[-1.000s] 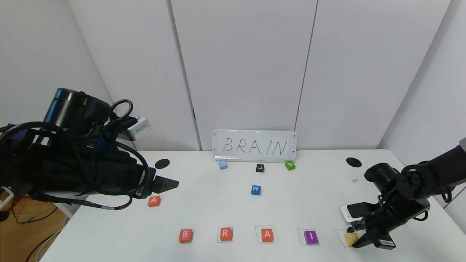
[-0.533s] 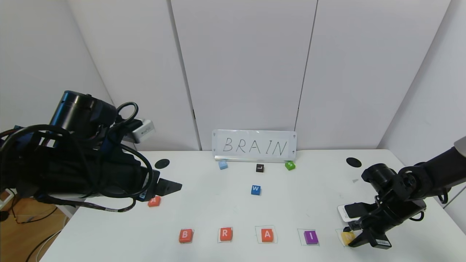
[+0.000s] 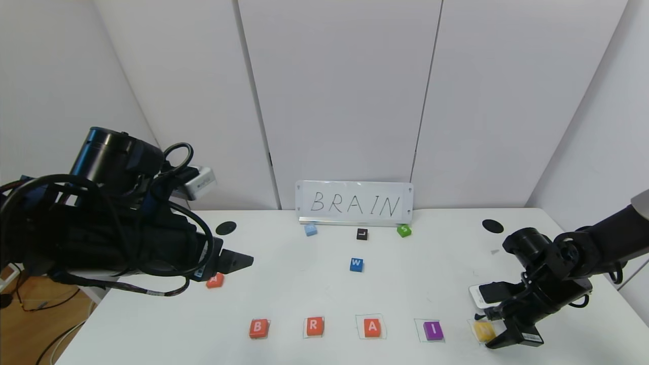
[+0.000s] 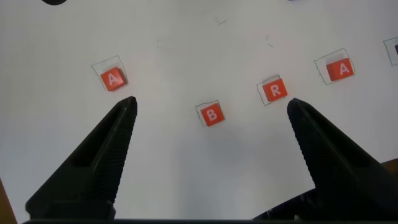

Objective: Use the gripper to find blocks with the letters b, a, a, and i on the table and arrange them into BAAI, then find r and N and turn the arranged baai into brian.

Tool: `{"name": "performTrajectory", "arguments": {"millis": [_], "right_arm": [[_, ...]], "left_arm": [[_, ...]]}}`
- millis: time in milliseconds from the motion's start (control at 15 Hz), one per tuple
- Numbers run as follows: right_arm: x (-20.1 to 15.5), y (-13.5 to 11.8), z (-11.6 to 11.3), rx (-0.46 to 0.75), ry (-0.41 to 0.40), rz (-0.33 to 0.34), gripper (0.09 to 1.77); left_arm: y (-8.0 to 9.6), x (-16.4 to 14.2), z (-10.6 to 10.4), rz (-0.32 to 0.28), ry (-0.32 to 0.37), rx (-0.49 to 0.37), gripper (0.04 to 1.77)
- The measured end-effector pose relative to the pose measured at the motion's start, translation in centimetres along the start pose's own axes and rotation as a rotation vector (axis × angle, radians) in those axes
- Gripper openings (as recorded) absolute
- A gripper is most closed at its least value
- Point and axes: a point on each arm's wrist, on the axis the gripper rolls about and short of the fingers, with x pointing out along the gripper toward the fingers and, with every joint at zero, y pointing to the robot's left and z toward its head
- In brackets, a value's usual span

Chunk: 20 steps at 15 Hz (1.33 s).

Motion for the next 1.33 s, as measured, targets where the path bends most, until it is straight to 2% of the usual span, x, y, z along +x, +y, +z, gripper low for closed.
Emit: {"name": "performTrajectory", "arguments": {"millis": [333,800,1133,1333], "right_arm": [[-0.3,0.1,0.1,-0.002,-0.002,-0.005,1.34],[-3.7,1.4,1.6,0.025,-0.006,-0.019,1.55],[-7.3,1.9,5.0,0.244,-0.055,-0.124,1.63],[-9.1,2.4,5.9,0.450,-0.091,-0.158,1.65]], "left_arm": [[-0.1,0.1,0.0,-0.001,0.004,0.001,1.72],[0.2,0.2,0.1,0.008,0.002,-0.008,1.72],[0.6,-0.4,0.2,0.016,-0.018,-0.016,1.72],[0.7,-0.9,0.2,0.019,-0.032,-0.020,1.72]]}}
